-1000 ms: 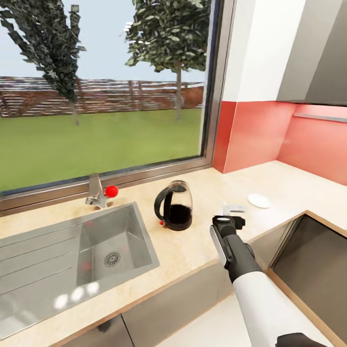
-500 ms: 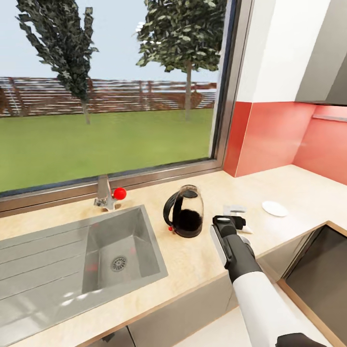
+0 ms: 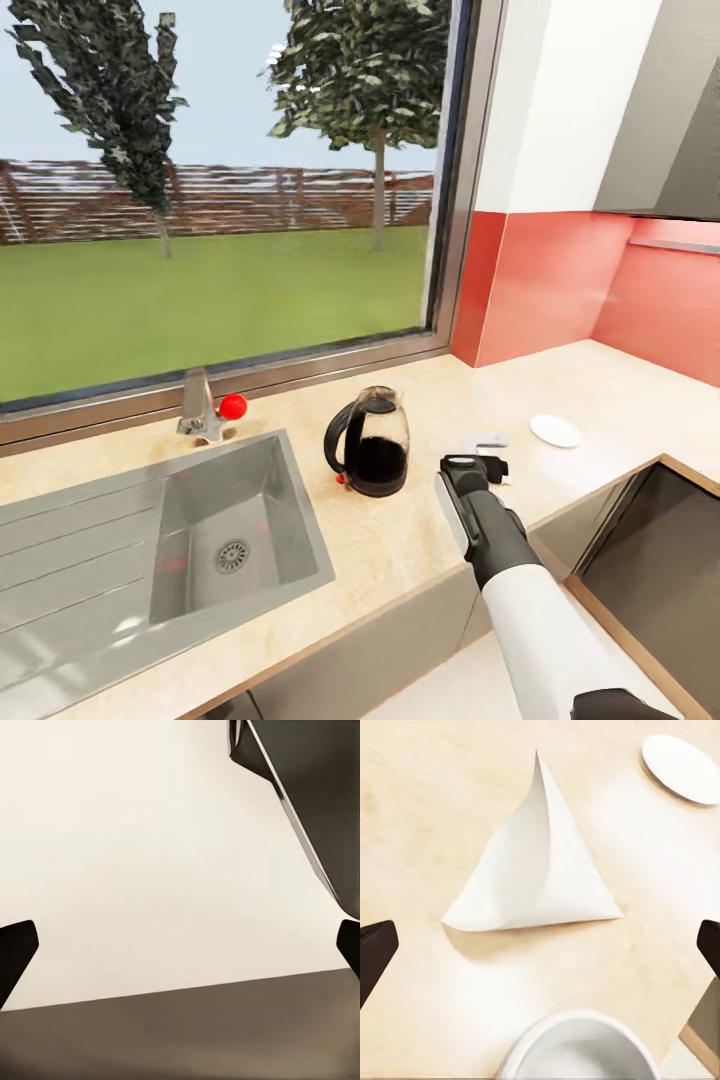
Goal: Set up a coffee station on the kitchen countertop: keep the coffee maker on the countertop, move the bottle of coffee from the kitchen shelf to the counter next to the coffee maker, place a paper coffee filter on top of the coffee maker, put the saucer next to the coffee maker with the coffee cup on the saucer, and place the electric kettle next to the coffee maker.
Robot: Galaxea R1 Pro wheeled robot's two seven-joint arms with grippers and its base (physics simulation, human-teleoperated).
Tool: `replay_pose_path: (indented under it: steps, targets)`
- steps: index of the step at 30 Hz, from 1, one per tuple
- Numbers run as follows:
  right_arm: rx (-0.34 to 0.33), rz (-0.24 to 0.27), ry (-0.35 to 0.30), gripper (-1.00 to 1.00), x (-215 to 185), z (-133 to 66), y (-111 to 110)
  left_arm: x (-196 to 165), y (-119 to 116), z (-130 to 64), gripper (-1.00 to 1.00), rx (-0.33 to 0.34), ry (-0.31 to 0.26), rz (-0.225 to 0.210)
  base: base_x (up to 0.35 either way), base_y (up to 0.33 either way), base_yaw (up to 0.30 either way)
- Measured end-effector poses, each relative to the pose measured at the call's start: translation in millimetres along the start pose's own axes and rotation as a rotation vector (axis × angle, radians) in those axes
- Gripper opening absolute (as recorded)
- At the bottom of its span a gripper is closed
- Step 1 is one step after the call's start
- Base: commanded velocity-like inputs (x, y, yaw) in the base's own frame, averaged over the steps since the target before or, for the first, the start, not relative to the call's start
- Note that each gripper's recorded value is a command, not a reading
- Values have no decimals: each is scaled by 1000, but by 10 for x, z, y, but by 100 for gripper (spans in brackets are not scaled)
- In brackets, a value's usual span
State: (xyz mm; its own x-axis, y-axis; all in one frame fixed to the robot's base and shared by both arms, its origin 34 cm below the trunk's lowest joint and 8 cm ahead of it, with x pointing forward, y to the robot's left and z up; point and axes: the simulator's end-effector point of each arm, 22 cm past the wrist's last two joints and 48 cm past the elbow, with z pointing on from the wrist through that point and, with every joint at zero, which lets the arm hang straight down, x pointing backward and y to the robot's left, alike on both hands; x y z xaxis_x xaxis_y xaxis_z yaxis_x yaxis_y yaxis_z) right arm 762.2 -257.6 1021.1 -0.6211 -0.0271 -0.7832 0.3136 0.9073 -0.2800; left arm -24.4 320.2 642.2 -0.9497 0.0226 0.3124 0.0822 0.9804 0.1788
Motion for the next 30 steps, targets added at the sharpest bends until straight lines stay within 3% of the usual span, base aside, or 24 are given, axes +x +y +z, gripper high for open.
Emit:
replay_pose_path:
  steps: [5, 13, 19, 30]
  targets:
    - [3, -4, 29, 100, 122, 48, -3, 4, -3, 0, 100, 0, 1, 0, 4, -3, -3]
    - [18, 29, 85, 100, 334, 150, -101, 4, -13, -1, 100, 2, 0, 0, 7, 0, 0]
    - [22, 66, 36, 100, 272, 181, -105, 2, -19, -1, 100, 3, 0, -1, 170, 0, 0]
    - [22, 70, 25, 100, 252, 184, -97, 5, -39, -4, 100, 5, 1, 0, 24, 0, 0]
